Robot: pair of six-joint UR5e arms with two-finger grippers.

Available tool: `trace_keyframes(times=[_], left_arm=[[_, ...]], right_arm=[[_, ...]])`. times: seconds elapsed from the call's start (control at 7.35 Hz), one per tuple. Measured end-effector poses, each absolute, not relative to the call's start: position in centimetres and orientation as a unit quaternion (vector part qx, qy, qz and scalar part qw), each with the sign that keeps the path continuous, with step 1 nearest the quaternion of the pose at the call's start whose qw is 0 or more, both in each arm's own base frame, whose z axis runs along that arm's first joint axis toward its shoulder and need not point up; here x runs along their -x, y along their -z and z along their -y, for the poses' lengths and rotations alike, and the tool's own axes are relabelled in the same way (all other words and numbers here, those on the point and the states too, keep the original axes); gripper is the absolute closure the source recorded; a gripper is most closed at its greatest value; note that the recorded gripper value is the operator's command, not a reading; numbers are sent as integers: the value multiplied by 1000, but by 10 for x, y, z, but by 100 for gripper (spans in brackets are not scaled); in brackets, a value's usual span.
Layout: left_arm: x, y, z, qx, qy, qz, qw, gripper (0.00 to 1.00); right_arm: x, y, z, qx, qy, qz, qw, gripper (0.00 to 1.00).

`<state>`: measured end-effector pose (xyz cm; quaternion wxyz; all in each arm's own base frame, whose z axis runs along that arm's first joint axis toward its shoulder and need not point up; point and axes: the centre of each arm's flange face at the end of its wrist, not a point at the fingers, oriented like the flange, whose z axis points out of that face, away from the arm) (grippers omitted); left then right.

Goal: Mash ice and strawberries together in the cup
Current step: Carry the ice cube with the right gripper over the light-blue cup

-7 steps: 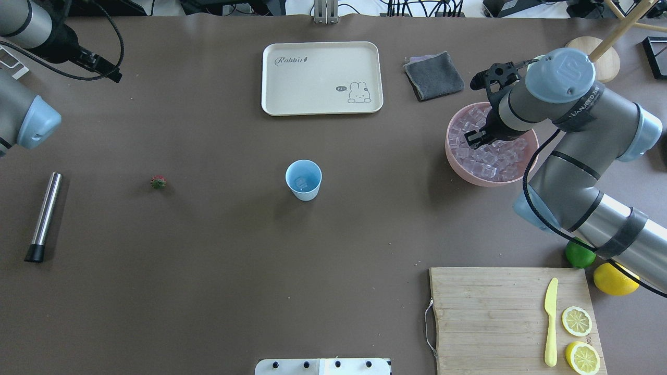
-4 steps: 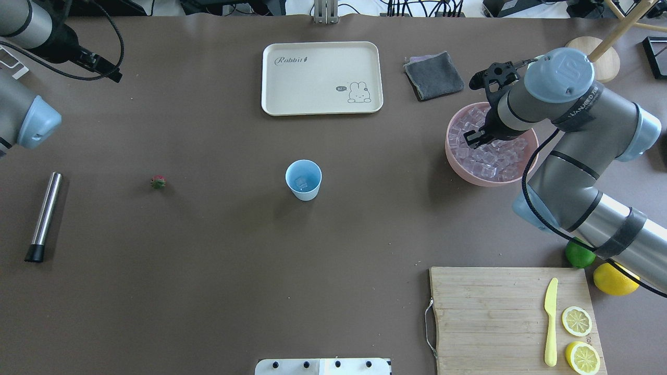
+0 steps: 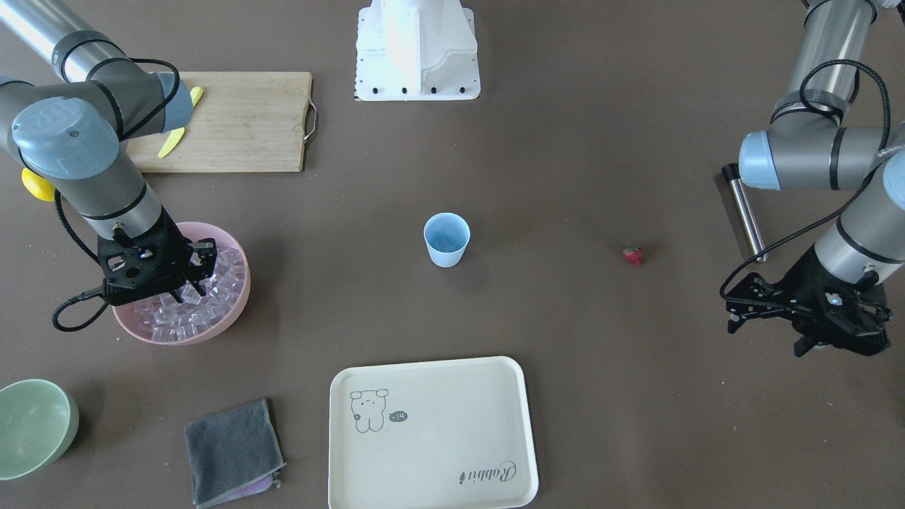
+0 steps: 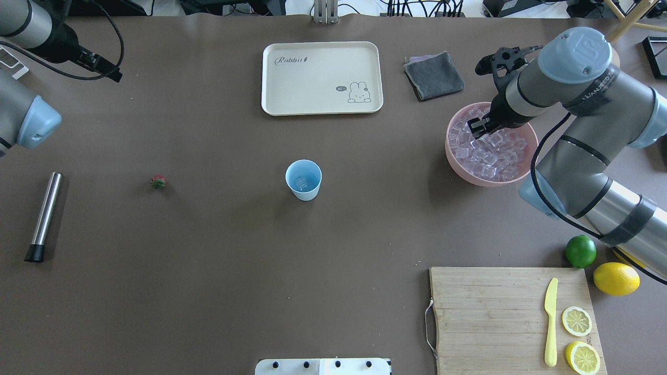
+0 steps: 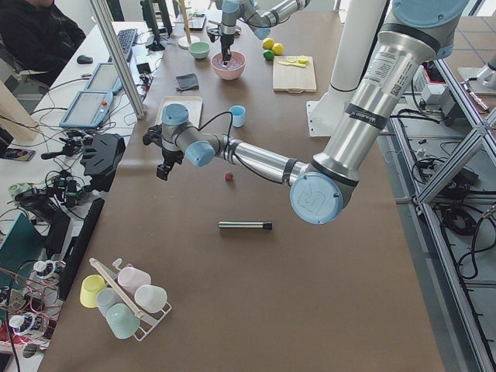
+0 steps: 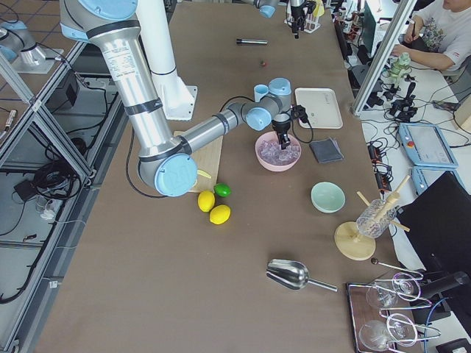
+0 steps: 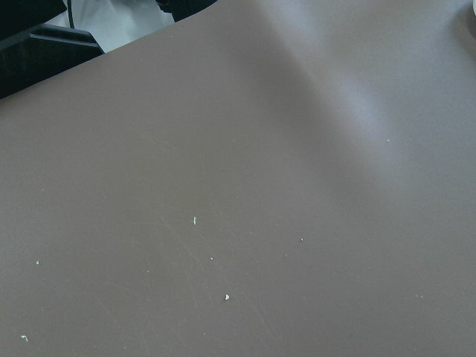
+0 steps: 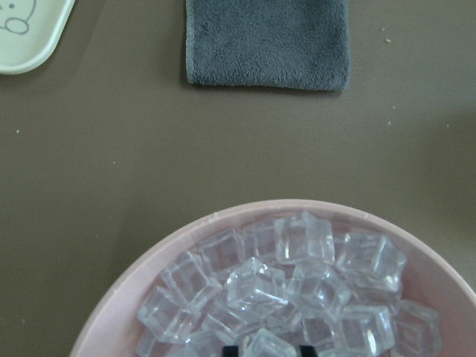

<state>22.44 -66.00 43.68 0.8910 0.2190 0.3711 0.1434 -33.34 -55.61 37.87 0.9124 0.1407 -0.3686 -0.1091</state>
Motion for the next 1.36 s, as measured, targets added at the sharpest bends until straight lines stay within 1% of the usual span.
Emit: trace_keyframes(times=[0.14, 0.27, 0.41, 0.54, 0.95, 1.36], left_arm=[[-224, -436, 660, -219, -143, -371, 891, 2], [-224, -436, 660, -220, -144, -371, 891, 2], [-225, -436, 660, -219, -144, -371, 891, 2], [-228, -436, 659, -219, -146, -372, 890, 2], [-233, -438, 658, -219, -147, -366, 892, 2], [-258, -430, 652, -215, -137, -374, 892, 2]], right_arm=[[322, -359, 566, -137, 102, 378, 910, 99], [318, -323, 577, -131, 93, 380, 911, 99], [319, -276, 583, -121, 82, 381, 913, 99], [326, -235, 577, -113, 66, 387, 913, 99], [424, -140, 519, -103, 12, 408, 907, 100], [508, -92, 481, -106, -19, 410, 906, 99]])
